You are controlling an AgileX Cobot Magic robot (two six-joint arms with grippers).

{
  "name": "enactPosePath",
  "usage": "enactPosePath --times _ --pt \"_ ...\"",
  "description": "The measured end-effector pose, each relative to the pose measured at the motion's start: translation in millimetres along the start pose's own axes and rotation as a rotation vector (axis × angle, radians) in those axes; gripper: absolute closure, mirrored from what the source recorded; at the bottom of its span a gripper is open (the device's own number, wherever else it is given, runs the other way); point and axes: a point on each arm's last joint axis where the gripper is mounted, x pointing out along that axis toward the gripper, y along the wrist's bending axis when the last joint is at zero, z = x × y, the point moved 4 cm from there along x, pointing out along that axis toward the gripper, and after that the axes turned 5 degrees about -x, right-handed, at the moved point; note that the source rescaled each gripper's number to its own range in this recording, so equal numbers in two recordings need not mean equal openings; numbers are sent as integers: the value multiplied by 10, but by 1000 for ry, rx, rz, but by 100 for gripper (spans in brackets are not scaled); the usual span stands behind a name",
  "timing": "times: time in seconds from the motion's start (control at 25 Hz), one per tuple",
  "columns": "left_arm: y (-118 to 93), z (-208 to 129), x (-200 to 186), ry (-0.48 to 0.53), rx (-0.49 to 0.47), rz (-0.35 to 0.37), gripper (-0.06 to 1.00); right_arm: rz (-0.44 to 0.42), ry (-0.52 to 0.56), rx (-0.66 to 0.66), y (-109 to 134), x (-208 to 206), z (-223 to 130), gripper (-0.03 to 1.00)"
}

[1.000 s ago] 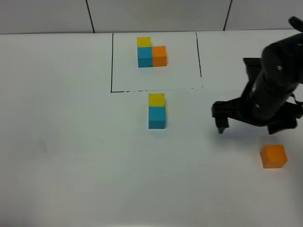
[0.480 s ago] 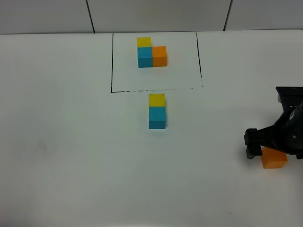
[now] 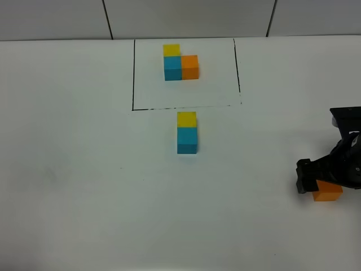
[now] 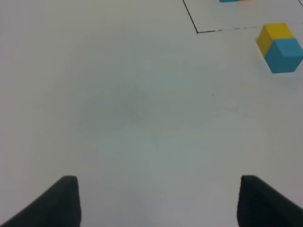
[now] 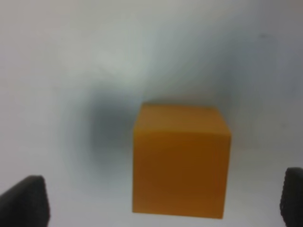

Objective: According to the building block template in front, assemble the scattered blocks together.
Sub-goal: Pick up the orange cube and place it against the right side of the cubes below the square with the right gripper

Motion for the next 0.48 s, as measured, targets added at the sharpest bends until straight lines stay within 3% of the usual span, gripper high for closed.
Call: enactPosePath --times 0.48 --pt "0 0 0 0 0 0 46 27 66 14 -84 325 -28 2"
